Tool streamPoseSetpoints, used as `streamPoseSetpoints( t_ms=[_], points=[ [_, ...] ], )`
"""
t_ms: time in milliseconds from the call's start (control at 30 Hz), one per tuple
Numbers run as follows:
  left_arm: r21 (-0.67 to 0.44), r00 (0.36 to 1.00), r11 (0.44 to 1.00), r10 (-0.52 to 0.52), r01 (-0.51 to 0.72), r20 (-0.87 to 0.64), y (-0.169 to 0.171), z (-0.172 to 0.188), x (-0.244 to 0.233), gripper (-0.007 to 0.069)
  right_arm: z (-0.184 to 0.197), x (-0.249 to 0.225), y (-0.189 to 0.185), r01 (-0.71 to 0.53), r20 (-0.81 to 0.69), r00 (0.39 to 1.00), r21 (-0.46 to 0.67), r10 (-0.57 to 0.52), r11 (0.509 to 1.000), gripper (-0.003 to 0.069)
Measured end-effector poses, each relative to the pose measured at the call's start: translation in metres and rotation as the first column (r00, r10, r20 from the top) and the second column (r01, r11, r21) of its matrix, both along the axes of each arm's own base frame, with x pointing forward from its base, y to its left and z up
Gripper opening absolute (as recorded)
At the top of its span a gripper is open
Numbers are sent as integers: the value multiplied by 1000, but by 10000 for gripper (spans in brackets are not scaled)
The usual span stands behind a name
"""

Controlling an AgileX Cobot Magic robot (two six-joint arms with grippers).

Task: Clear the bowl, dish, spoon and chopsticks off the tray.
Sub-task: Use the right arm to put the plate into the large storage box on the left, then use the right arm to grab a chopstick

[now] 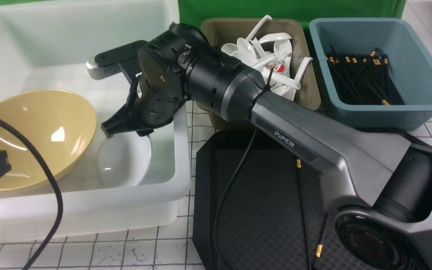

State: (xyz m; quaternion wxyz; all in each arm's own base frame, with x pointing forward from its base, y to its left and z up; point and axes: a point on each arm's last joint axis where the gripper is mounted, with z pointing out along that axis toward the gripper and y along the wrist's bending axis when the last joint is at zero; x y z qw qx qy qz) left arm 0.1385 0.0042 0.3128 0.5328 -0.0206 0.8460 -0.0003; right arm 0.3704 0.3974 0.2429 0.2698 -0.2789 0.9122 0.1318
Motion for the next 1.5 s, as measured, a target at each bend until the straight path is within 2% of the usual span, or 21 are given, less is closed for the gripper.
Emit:
streamPoseSetpoints(
  t_ms=[67, 167, 367, 433, 500, 600, 667, 733, 867, 1033, 1133, 1267, 1367, 1500],
  points=[
    [0, 1000, 1000, 0, 0, 1, 0, 0, 0, -8, 1, 0, 1, 15, 0, 1000, 20, -15, 1000, 257],
    [0, 1000, 1000, 0, 0, 1, 0, 0, 0, -8, 6, 0, 2, 3, 13, 1000, 28, -3, 1000, 329],
    [0, 1000, 1000, 0, 0, 0, 0, 0, 0, -6, 25, -5, -3, -46, 1, 999, -20, 46, 999, 377],
    [0, 1000, 1000, 0, 0, 0, 0, 0, 0, -6, 56, -6, -15, -56, 68, 996, -24, 57, 998, 384],
    [-1, 1000, 1000, 0, 0, -8, 0, -1, 0, -6, 105, -8, -40, -42, 119, 992, 44, 36, 998, 385],
    [-6, 1000, 1000, -1, 0, -15, 0, -1, -1, -6, 157, -5, -95, 18, 148, 988, 107, -34, 994, 385],
    [-17, 1000, 1000, -1, 0, -15, -1, -1, -1, -6, 174, -1, -142, 95, 144, 984, 90, -107, 991, 385],
    [-30, 1000, 1000, -1, 0, -14, -1, -1, -1, -6, 175, 3, -182, 169, 119, 978, 48, -173, 985, 385],
    [-42, 1000, 999, -1, 0, -13, -2, -1, -1, -6, 149, -5, -234, 240, 21, 971, -78, -239, 968, 387],
    [-45, 1000, 999, -1, 0, -9, -2, -1, 0, -6, 54, -44, -277, 243, -246, 917, -276, -313, 930, 393],
    [-46, 1000, 999, 0, 0, -9, -2, -1, 0, -6, 2, -63, -285, 253, -309, 885, -307, -347, 918, 393],
    [-47, 1000, 999, 1, -1, -9, -2, -1, 0, -6, -44, -79, -285, 320, -342, 856, -239, -388, 917, 393],
    [-49, 1000, 999, 1, -2, -14, -2, -2, 1, -6, -57, -82, -283, 375, -329, 850, -170, -412, 911, 393],
    [-56, 1000, 998, 2, -3, -24, -2, -3, 4, -6, -59, -80, -282, 401, -319, 848, -137, -424, 906, 393]
  ],
)
